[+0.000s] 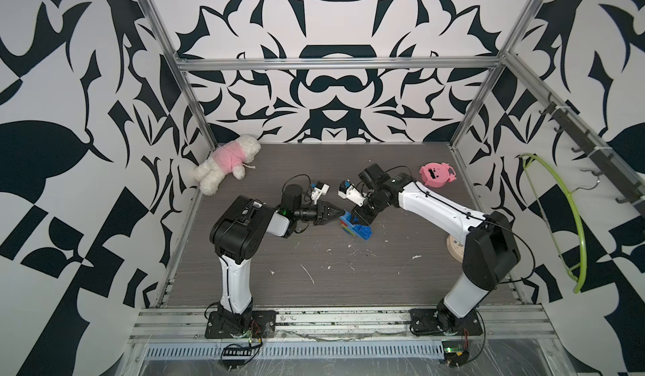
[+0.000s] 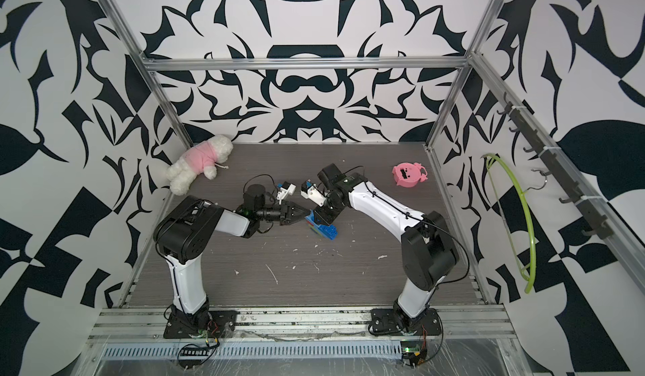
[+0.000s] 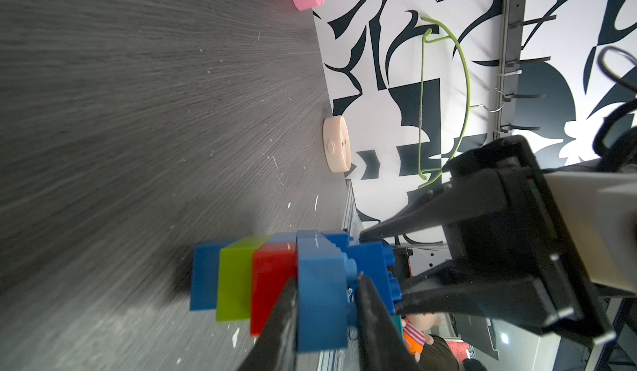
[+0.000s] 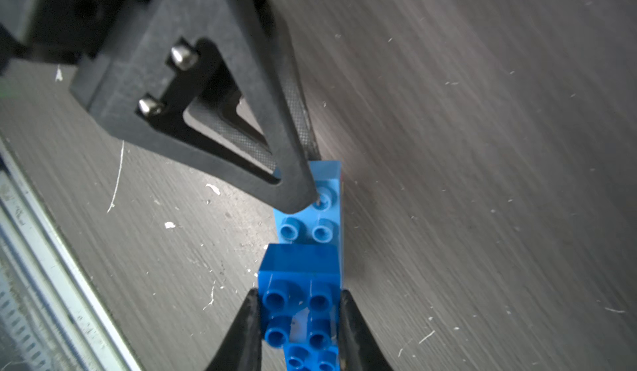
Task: Assemble a heart with lego
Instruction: Assemble the lego brick with the lego brick.
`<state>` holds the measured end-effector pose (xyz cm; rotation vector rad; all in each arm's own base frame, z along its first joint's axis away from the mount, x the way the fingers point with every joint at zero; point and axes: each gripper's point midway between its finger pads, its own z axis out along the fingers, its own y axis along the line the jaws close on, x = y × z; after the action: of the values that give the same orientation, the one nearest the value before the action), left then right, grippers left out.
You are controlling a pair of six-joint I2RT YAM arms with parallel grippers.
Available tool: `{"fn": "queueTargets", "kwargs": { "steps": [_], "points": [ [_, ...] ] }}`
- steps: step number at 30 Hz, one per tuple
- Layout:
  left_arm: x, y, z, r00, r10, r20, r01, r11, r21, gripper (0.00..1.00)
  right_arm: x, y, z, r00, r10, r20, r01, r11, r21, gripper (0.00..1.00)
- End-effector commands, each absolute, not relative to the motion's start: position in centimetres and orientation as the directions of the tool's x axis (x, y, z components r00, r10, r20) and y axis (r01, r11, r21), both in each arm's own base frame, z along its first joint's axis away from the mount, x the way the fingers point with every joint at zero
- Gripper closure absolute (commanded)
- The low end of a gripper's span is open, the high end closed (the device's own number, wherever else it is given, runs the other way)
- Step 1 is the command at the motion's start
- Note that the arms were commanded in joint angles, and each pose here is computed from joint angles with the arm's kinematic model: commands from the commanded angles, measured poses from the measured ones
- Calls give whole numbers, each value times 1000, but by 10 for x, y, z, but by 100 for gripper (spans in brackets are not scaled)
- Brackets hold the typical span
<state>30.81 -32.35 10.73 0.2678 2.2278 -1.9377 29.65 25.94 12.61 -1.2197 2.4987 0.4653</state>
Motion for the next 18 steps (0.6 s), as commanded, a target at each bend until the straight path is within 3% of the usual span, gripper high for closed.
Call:
{"fn": "queueTargets", "kwargs": {
  "steps": [1, 18],
  "points": [
    [305, -323, 104, -968, 27, -249, 250, 122, -960, 88, 311, 265, 142, -563, -676, -476, -801, 588, 111, 86],
    [304, -322, 96, -971, 30, -236, 238, 129, -963, 88, 297, 271, 114, -547, -747, -379, -836, 510, 201, 87]
  ]
}}
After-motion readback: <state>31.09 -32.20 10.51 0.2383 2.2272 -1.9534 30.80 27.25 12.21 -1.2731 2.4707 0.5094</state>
